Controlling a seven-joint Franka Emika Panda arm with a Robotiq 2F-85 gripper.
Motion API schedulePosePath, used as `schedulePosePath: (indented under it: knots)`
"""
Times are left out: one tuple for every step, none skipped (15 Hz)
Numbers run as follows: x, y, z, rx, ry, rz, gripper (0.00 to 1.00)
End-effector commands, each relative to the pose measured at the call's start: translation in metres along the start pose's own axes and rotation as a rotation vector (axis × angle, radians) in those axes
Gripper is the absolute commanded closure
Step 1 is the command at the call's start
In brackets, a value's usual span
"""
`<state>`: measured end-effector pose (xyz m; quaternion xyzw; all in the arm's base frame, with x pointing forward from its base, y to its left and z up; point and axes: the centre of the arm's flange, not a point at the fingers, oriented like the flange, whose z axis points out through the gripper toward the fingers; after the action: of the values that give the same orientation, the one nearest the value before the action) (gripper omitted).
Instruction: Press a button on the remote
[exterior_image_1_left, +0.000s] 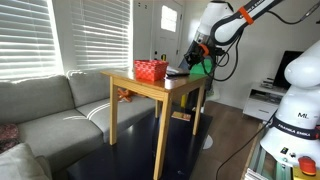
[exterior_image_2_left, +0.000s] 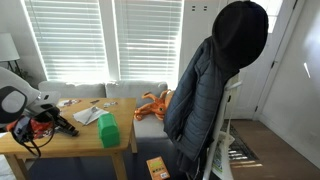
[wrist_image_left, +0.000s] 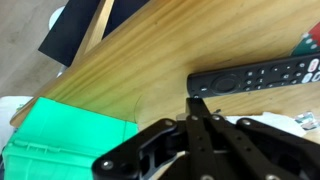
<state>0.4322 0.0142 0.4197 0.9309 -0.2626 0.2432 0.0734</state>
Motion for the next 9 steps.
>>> schedulePosePath:
  knots:
    - [0.008,-0.018,0.015,-0.019,0.025,0.002,1.0]
    - [0.008,-0.02,0.016,-0.026,0.028,-0.003,1.0]
    - [0.008,-0.021,0.018,-0.031,0.028,-0.007,1.0]
    - [0.008,-0.022,0.021,-0.036,0.028,-0.011,1.0]
    - [0.009,-0.023,0.022,-0.039,0.028,-0.015,1.0]
    - [0.009,-0.024,0.024,-0.04,0.027,-0.018,1.0]
    - [0.009,-0.025,0.026,-0.041,0.025,-0.02,1.0]
    - [0.008,-0.027,0.027,-0.042,0.023,-0.026,1.0]
    - [0.008,-0.028,0.028,-0.043,0.022,-0.03,1.0]
